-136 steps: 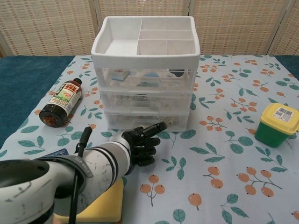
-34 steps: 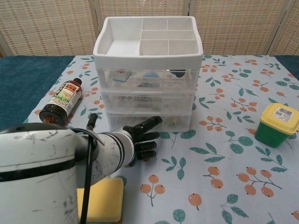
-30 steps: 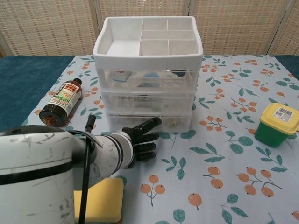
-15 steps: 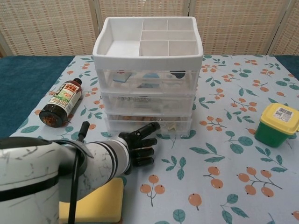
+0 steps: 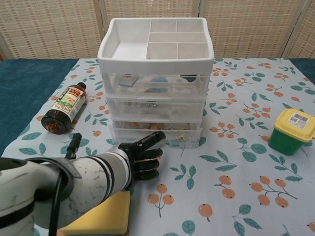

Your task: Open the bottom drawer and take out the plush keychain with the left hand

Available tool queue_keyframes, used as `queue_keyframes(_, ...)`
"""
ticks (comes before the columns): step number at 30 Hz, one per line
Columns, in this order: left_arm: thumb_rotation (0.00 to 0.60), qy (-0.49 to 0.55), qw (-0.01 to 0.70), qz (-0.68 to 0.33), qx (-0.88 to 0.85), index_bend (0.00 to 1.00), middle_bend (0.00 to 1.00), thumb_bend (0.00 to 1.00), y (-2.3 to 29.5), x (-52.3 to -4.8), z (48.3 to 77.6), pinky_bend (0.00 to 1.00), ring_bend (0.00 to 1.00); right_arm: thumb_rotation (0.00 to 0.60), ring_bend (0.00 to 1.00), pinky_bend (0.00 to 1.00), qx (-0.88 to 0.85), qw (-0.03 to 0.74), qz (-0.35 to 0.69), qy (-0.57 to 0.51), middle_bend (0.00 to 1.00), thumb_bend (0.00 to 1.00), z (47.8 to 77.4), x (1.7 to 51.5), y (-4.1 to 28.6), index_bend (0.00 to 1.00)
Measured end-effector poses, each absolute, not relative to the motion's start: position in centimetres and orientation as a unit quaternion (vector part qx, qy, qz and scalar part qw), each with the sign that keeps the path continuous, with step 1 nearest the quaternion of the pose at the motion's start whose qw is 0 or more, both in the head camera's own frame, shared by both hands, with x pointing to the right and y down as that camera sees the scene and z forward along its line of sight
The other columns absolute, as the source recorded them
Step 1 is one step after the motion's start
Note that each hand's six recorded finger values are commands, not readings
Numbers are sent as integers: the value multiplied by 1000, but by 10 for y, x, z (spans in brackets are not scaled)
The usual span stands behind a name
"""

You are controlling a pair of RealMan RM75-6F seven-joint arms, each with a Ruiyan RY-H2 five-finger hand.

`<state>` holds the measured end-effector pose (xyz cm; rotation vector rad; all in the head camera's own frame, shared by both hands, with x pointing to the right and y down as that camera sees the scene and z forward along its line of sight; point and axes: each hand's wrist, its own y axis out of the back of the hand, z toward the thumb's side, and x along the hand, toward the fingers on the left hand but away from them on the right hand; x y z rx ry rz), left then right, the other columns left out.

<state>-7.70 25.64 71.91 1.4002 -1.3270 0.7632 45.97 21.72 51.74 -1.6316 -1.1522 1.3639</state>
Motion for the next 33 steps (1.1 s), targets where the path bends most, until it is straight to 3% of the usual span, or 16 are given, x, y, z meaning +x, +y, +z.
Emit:
queue_keyframes(13, 600, -556, 483, 311, 600, 16, 942, 423, 253, -100, 699, 1000, 1000, 600, 96, 50, -636, 352, 524, -445, 188, 349, 520, 459, 215, 14)
queue_keyframes(23, 600, -529, 458, 329, 634, 0, 936, 423, 268, -115, 688, 1000, 1000, 600, 96, 50, -641, 352, 519, -443, 188, 350, 523, 457, 214, 13)
queue_keyframes(33, 600, -522, 312, 326, 724, 15, 924, 423, 253, -130, 667, 1000, 1000, 600, 96, 50, -639, 354, 517, -446, 188, 350, 519, 458, 216, 14)
